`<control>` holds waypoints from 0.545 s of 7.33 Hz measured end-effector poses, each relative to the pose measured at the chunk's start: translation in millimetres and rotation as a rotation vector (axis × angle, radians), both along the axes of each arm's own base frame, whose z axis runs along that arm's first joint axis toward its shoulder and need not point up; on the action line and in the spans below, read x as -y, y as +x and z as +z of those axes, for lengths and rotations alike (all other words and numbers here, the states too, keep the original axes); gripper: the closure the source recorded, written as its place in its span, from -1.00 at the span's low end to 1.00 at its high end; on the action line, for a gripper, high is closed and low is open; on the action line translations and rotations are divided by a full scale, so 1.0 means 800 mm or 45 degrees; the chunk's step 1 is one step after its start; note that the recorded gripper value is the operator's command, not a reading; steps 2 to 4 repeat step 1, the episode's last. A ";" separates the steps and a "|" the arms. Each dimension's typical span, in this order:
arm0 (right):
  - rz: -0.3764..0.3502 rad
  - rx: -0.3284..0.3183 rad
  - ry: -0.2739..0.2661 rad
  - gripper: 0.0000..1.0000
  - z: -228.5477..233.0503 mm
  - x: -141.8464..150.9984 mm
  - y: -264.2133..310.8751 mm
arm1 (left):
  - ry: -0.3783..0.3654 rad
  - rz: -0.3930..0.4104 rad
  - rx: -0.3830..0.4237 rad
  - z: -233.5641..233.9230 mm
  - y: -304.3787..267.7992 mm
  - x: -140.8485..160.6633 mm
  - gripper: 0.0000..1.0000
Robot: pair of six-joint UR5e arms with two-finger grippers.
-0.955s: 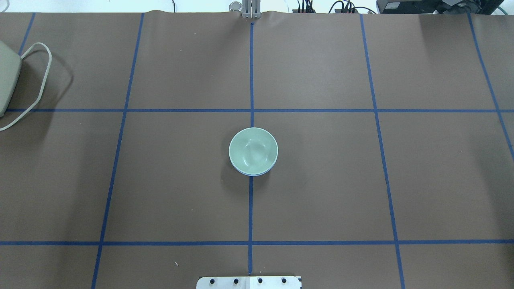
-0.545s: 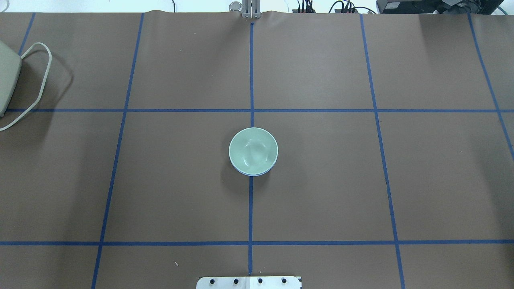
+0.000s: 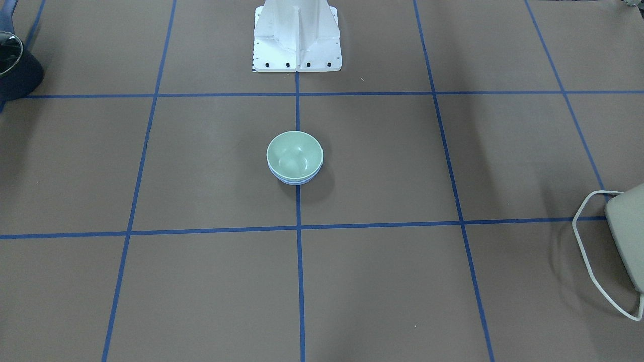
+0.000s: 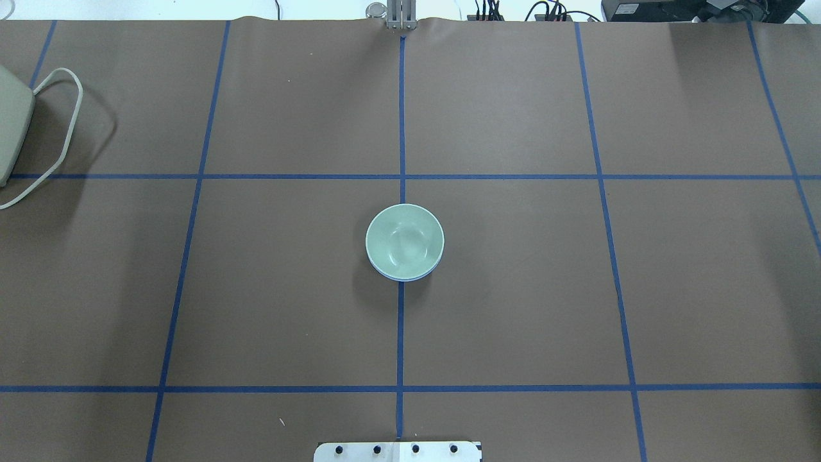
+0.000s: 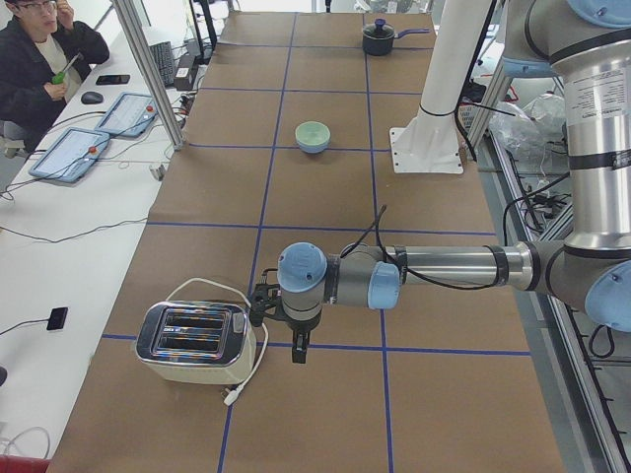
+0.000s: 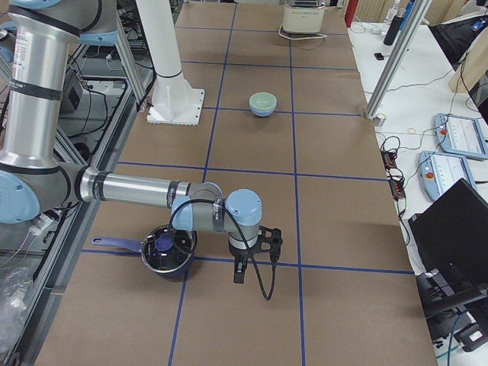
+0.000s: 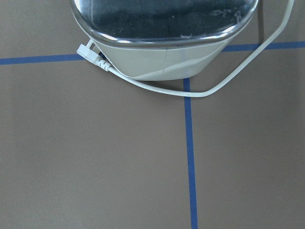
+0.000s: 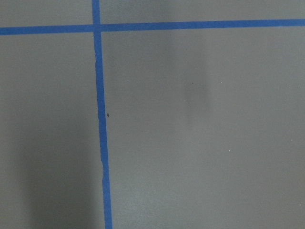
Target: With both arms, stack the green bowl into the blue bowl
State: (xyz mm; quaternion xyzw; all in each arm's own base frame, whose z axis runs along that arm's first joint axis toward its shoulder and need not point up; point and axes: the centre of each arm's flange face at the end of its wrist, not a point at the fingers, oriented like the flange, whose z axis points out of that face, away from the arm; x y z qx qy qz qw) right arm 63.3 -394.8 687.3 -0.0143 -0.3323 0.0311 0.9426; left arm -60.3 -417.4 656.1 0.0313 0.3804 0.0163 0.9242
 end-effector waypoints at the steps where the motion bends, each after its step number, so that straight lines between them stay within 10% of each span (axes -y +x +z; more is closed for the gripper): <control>1: 0.000 0.000 -0.001 -1.00 0.001 0.000 0.000 | 0.000 -0.001 0.000 0.000 0.000 0.000 -0.97; 4: 0.000 0.000 -0.001 -1.00 0.001 0.000 0.000 | 0.000 -0.001 0.000 0.000 0.000 0.000 -0.97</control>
